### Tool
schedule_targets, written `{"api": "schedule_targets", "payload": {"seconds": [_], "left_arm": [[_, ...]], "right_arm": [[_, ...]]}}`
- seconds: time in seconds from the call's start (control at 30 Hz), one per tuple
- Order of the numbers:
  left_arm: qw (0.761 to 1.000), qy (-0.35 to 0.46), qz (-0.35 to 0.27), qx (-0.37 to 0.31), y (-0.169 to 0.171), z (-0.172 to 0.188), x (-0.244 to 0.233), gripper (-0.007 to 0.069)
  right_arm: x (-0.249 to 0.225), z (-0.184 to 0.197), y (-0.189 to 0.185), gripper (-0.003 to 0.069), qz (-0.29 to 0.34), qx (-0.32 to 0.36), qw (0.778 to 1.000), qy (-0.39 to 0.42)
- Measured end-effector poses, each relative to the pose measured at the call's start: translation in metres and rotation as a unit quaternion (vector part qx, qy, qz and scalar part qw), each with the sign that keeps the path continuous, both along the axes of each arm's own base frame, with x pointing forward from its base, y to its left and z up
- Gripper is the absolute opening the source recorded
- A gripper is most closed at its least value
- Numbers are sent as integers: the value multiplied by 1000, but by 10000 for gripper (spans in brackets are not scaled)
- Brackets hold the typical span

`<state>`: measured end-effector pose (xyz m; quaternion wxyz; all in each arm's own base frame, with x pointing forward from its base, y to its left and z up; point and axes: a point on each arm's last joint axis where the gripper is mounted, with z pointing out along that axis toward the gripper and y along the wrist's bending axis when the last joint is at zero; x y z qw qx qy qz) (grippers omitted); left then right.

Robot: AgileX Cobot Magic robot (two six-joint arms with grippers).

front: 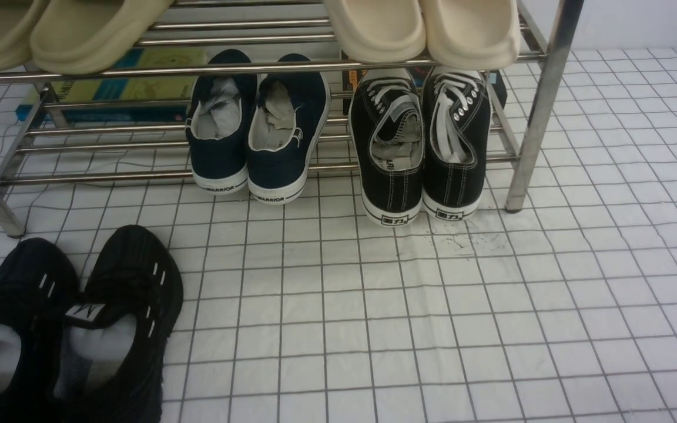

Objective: Take the shoes off the shelf with your hand from the white checkered tablecloth.

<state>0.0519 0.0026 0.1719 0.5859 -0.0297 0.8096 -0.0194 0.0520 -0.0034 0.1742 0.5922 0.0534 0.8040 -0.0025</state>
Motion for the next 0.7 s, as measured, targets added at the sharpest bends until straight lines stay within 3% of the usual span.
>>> {"api": "schedule_targets", "payload": {"seconds": [0.7], "left_arm": [[1000,-1,1,13,1,0,0,71]], "right_arm": [[0,0,0,239,0,0,1000,0]]}}
